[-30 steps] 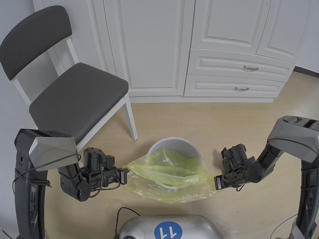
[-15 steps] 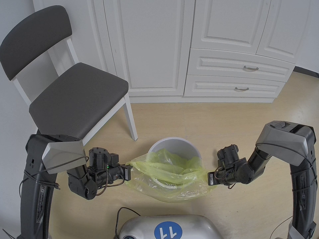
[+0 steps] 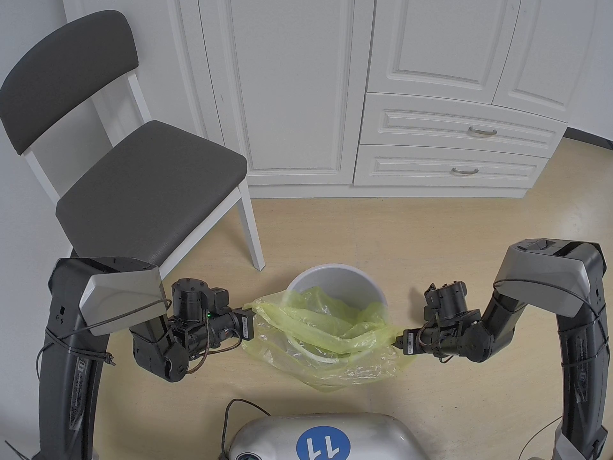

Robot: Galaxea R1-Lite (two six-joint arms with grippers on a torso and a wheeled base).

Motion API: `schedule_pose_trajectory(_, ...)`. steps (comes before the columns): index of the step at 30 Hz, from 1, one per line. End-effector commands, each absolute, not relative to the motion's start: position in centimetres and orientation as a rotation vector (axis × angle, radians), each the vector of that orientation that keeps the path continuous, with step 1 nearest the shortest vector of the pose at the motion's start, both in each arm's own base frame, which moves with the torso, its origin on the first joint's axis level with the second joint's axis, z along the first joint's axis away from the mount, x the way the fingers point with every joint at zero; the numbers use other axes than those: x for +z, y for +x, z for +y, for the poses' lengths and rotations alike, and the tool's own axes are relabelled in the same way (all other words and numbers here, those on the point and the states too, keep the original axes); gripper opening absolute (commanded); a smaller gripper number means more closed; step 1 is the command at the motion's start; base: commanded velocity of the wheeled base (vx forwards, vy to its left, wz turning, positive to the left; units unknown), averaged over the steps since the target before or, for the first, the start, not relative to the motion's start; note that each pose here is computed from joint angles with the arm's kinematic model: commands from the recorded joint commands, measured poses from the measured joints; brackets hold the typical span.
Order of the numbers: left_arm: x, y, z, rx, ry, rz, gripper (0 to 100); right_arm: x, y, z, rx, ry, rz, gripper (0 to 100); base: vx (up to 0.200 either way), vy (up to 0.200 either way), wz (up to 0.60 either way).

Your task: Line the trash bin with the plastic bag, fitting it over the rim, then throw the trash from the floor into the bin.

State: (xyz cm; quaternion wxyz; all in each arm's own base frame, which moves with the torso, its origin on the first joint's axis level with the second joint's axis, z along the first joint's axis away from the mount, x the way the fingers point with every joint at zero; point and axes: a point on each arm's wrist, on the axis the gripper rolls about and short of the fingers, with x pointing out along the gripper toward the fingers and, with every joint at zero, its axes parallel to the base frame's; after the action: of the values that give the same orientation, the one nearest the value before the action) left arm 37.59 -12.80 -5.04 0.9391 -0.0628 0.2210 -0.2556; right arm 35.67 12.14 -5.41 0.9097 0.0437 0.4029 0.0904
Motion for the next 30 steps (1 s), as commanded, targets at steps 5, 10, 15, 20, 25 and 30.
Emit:
schedule_pose_trajectory(5, -2.6, 36.6, -12.7, -0.534, -0.124, 0.423, 0, -5.8, 33.1, 7.2, 0.453, 0.138, 0.684, 100, 0.0, 0.0, 0.0)
schedule_pose_trajectory(10, -1.0, 35.5, -13.2, -0.561, -0.119, 0.411, 0, -6.9, 31.8, 6.1, 0.588, 0.211, 0.526, 100, 0.0, 0.0, 0.0)
schedule_pose_trajectory(15, -0.9, 34.7, -13.8, -0.583, -0.111, 0.424, 0, -6.7, 30.9, 5.1, 0.68, 0.245, 0.554, 100, 0.0, 0.0, 0.0)
schedule_pose_trajectory(20, -1.4, 34.7, -13.8, -0.582, -0.109, 0.439, 0, -7.4, 30.5, 4.6, 0.685, 0.203, 0.562, 100, 0.0, 0.0, 0.0)
schedule_pose_trajectory(25, -1.6, 34.7, -13.8, -0.582, -0.108, 0.449, 0, -7.3, 30.6, 4.6, 0.688, 0.2, 0.557, 100, 0.0, 0.0, 0.0)
schedule_pose_trajectory(30, -1.6, 34.5, -13.9, -0.584, -0.107, 0.457, 0, -6.9, 30.6, 4.5, 0.691, 0.196, 0.546, 100, 0.0, 0.0, 0.0)
